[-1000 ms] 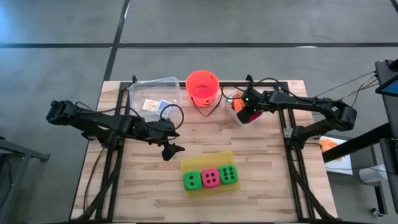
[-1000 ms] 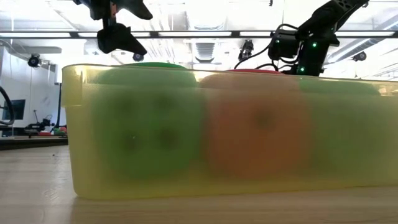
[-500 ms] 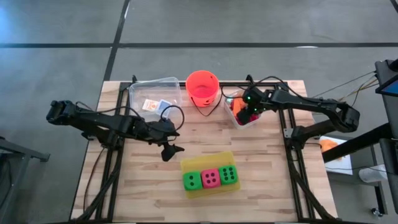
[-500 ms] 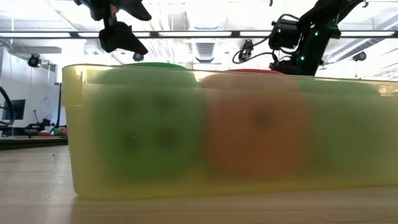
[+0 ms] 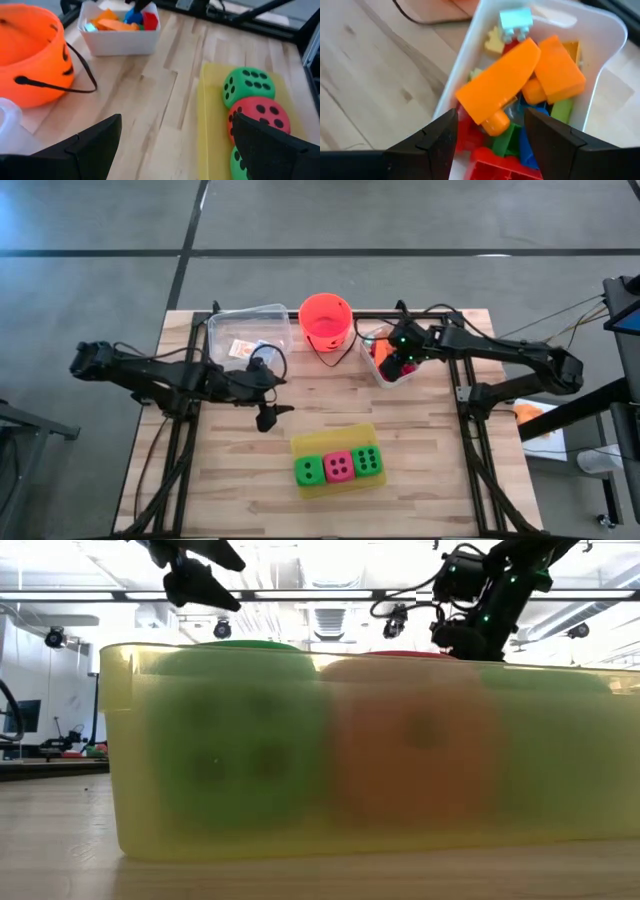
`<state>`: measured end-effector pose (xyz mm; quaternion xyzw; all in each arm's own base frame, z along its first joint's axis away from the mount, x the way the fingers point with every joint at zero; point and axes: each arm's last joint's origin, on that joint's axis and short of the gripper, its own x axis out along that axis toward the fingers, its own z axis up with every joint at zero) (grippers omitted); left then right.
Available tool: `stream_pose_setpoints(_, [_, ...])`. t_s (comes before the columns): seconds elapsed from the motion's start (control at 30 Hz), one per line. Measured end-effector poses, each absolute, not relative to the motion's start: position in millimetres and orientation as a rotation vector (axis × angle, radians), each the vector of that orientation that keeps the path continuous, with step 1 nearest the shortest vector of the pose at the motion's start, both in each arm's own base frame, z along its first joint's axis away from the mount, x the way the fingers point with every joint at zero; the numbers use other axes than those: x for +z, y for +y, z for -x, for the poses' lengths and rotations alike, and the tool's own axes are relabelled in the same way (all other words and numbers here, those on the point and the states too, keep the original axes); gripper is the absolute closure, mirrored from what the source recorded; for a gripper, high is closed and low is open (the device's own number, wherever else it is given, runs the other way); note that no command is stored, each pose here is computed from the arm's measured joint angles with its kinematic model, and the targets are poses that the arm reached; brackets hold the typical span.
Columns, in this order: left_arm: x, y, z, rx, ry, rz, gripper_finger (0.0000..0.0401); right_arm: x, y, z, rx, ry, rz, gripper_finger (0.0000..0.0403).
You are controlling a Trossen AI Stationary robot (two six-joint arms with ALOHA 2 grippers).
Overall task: Pick & Place Toys
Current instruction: Return to Home Position
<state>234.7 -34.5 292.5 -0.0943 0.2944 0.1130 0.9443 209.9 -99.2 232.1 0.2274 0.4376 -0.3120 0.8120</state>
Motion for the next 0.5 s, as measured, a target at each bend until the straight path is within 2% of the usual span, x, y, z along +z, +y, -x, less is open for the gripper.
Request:
stream_pose_setpoints(0.13, [303.1,-32.7,-225.2,0.224,0.552,0.205,0.0037,244.5,-92.3,-207.6,-0.635,0.861,-0.461,0.0184])
stream_pose_setpoints(0.23, [308.8,-31.5,-218.8,0.215,0.532,0.190,0.0037,256.2,-83.0,-206.9,-0.598,0.782,-0.448,0.0209])
stream_pose_setpoints(0.33, [312.4,-30.0,-215.1,0.205,0.519,0.149,0.0037,269.2,-72.6,-207.7,-0.542,0.685,-0.421,0.0266])
stream_pose_setpoints(0.47, [314.7,-29.2,-212.8,0.202,0.511,0.120,0.0036,287.5,-61.2,-204.6,-0.462,0.561,-0.364,0.0369])
stream_pose_setpoints(0.5, [314.7,-29.2,-212.8,0.202,0.511,0.121,0.0036,291.7,-58.2,-202.9,-0.439,0.538,-0.346,0.0379])
